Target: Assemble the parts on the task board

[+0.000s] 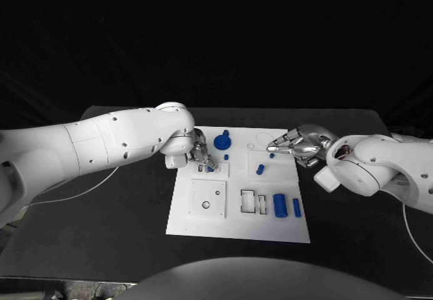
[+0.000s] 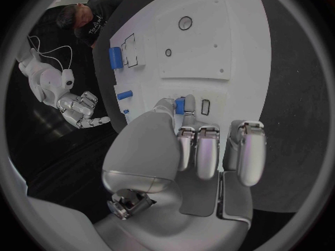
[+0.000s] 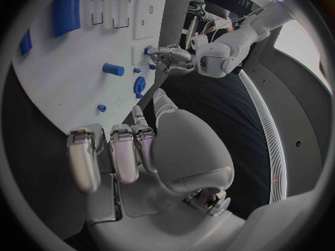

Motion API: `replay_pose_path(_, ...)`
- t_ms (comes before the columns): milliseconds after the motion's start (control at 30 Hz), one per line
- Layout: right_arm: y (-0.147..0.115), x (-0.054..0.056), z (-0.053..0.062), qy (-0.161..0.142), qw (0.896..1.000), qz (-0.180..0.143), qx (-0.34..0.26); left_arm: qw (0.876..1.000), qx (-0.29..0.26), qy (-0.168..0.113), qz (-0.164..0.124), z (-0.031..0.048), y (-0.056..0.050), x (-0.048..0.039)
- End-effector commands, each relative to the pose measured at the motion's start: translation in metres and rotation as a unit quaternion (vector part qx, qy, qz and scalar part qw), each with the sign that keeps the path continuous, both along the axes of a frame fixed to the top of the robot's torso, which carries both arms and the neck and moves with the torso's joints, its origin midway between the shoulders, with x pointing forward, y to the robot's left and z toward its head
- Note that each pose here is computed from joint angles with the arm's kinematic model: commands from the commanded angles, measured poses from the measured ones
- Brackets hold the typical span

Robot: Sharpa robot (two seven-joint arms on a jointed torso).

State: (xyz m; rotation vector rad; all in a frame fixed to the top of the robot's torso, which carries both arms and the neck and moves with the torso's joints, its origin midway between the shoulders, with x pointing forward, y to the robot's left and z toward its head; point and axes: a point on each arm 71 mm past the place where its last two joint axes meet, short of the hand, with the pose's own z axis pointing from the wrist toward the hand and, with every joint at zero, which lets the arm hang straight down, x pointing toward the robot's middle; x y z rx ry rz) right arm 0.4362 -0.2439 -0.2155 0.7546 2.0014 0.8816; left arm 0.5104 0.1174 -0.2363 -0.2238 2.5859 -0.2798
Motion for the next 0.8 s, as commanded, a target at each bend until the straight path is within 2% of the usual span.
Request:
replay_pose_path(33, 0.0012, -0.0007, -0.0007, 0.004, 1.0, 0.008, -0.001, 1.0, 0.017, 0.016, 0.004, -0.0035, 0.0007, -0.0035)
replay_pose_path(800, 0.0017, -0.0009, -0.0007, 0.004, 1.0, 0.008, 0.0, 0.999, 0.036, 0.022, 0.003, -0.0042, 0.0004, -0.004)
